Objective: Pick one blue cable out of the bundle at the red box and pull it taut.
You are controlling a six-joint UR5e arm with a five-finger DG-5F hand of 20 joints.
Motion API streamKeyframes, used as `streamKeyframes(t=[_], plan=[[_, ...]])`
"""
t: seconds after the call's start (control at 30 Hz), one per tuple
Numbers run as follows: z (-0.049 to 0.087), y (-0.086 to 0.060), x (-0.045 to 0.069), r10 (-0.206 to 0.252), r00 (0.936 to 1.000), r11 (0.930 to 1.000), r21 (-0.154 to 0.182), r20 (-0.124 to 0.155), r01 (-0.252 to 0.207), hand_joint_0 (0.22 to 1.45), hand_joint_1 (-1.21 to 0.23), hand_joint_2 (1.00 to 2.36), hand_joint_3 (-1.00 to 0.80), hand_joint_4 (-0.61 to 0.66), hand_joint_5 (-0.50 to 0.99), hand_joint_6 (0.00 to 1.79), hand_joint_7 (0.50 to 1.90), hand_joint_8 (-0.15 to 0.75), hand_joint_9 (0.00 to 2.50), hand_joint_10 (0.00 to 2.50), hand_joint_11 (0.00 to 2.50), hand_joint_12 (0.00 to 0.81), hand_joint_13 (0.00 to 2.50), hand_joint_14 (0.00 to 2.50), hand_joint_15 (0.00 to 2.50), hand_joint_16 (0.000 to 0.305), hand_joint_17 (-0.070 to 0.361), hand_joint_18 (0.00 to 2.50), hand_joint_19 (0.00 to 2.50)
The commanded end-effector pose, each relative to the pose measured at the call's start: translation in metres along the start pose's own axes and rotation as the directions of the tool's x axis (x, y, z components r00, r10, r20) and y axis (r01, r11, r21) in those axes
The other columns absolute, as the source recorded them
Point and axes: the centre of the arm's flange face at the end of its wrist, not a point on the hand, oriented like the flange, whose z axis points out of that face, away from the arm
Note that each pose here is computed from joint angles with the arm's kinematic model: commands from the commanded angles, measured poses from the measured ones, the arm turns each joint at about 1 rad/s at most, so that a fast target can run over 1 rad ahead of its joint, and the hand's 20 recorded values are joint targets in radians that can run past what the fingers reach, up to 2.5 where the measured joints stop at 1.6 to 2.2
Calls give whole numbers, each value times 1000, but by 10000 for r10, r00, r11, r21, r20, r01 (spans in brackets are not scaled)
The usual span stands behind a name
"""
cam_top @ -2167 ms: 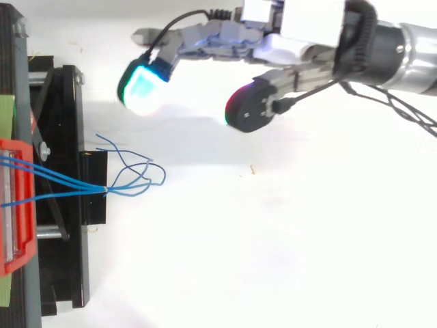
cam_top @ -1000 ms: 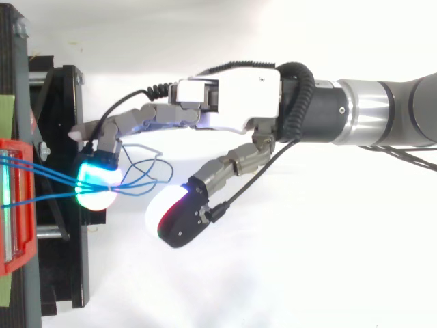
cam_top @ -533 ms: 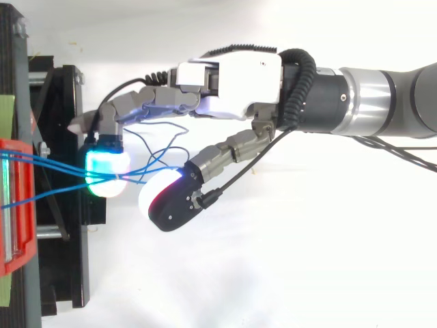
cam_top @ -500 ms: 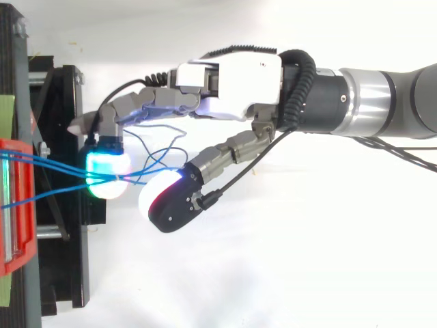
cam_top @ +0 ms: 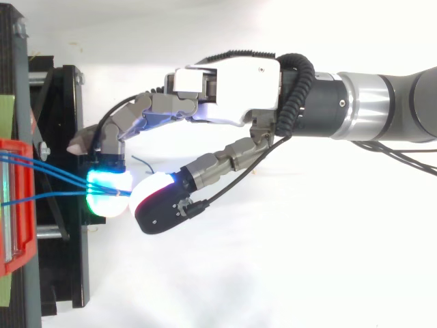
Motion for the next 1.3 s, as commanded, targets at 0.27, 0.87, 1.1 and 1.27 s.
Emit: streamKeyframes(t=[0.27,0.87,1.1,1.27], plan=[[1,1,1,42,10000,10000,-26,-43,-42,606,-762,1009,-73,152,-151,904,692,369,479,0,25,416,418,2,76,69,154,329,71],[11,13,0,197,9998,9996,-196,-60,-198,520,-747,1000,-500,170,-111,881,839,382,640,0,67,398,512,4,131,61,138,370,167],[14,17,0,192,9997,9998,-16,-121,-192,486,-692,1000,-500,180,-92,855,878,410,731,3,86,416,578,4,154,63,142,453,193],[15,18,0,191,9997,9998,-1,-123,-191,488,-609,1000,-500,156,-69,805,929,412,798,2,81,420,625,4,160,63,142,495,204]])
